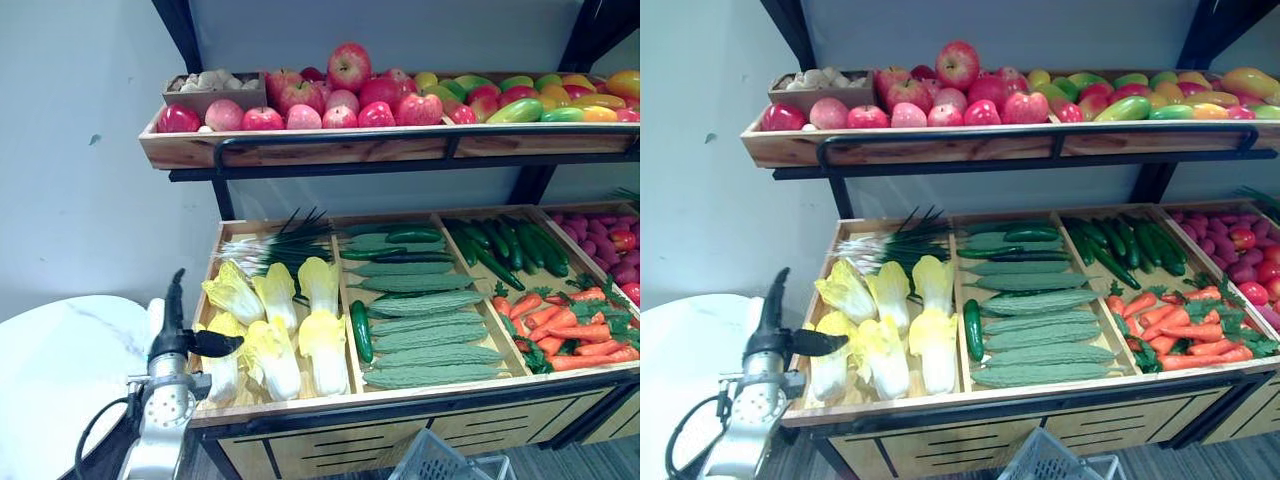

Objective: Pick vegetable in the basket

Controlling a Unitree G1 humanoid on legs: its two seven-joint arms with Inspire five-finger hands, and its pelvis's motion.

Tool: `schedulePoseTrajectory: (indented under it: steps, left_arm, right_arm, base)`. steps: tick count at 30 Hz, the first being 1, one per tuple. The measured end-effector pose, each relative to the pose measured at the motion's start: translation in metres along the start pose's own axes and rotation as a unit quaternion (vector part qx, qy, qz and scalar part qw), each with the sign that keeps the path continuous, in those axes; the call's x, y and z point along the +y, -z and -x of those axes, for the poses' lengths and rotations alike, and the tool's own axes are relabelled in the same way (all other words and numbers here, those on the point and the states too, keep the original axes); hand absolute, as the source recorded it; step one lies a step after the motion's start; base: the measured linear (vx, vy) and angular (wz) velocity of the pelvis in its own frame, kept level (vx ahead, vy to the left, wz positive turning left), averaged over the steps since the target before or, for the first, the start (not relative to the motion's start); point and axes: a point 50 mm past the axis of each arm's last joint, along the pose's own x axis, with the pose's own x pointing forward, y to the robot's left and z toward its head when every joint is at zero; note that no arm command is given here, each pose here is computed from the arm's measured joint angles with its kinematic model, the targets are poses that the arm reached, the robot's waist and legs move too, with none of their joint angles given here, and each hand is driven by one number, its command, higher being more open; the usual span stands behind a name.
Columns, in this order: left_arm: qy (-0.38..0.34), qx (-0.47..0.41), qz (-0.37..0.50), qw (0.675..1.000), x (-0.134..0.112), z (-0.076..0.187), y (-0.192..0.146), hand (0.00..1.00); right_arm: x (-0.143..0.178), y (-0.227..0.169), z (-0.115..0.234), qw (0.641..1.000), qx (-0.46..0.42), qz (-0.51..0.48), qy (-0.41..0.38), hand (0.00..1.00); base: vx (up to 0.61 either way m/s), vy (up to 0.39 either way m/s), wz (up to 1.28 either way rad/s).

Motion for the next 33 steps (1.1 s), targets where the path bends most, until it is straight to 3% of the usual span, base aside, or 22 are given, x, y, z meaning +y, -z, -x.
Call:
schedulePoseTrajectory:
  steps: [7, 15, 27, 33]
  left_arm:
    - [0.035, 0.076, -0.049, 0.995, -0.020, 0.001, 0.021, 1.00]
    - [-0.002, 0.146, -0.084, 0.986, -0.017, 0.004, 0.045, 1.00]
    - [-0.009, 0.155, -0.091, 0.984, -0.018, 0.004, 0.049, 1.00]
    - [0.016, 0.158, -0.093, 0.983, -0.032, 0.005, 0.051, 1.00]
  right_arm:
    - [0.008, -0.005, -0.002, 1.000, -0.005, 0.006, -0.011, 0.00]
    - [0.015, -0.006, -0.004, 1.000, -0.003, 0.023, -0.021, 0.00]
    - [0.017, -0.007, -0.004, 0.999, -0.006, 0.028, -0.024, 0.00]
    - [0.019, -0.007, -0.004, 0.999, -0.006, 0.039, -0.028, 0.00]
  base:
    - [0.00, 0.000, -0.02]
    - [0.00, 0.000, 0.00]
    - [0.00, 0.000, 0.00]
    - [0.00, 0.000, -0.04]
